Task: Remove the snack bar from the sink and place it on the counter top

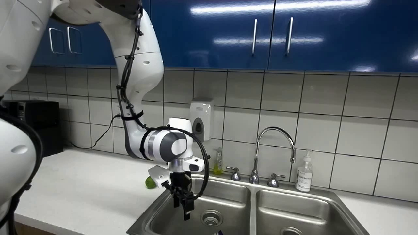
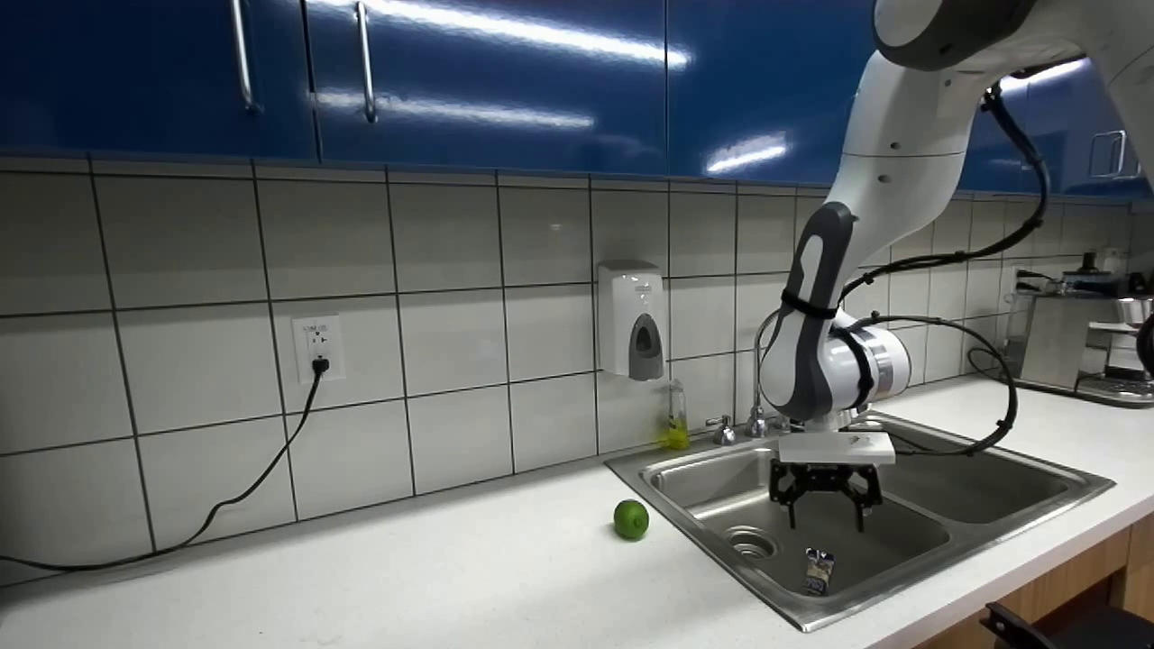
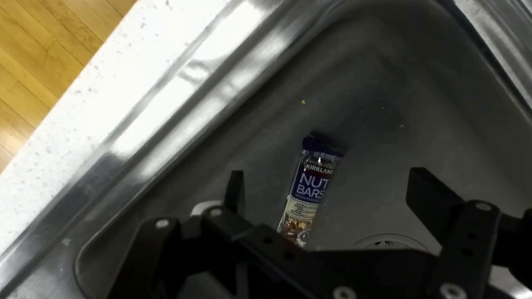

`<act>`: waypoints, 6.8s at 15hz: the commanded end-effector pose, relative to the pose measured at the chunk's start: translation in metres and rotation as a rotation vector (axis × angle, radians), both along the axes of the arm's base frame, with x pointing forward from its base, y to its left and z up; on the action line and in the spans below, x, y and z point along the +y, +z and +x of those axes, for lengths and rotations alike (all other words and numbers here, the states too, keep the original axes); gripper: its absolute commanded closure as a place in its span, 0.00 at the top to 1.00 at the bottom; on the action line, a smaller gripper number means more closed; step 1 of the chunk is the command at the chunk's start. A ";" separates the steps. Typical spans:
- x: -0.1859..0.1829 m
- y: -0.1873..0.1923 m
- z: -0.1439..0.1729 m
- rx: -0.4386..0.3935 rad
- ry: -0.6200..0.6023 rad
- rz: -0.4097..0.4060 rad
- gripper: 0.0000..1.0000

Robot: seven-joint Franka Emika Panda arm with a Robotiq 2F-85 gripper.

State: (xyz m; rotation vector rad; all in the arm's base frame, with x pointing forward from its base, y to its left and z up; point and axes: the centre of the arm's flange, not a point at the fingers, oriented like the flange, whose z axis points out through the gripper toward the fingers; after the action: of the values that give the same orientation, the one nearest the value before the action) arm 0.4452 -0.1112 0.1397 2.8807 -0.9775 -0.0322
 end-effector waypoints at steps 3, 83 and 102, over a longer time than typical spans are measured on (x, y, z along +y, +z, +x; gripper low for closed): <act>0.002 -0.007 0.005 0.001 -0.011 -0.006 1.00; -0.028 -0.019 0.082 -0.006 0.098 -0.115 0.10; 0.041 0.060 0.030 0.021 0.399 -0.143 0.10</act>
State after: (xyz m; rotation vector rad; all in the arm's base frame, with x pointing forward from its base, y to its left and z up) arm 0.4958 -0.0904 0.1761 2.8682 -0.4426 0.0523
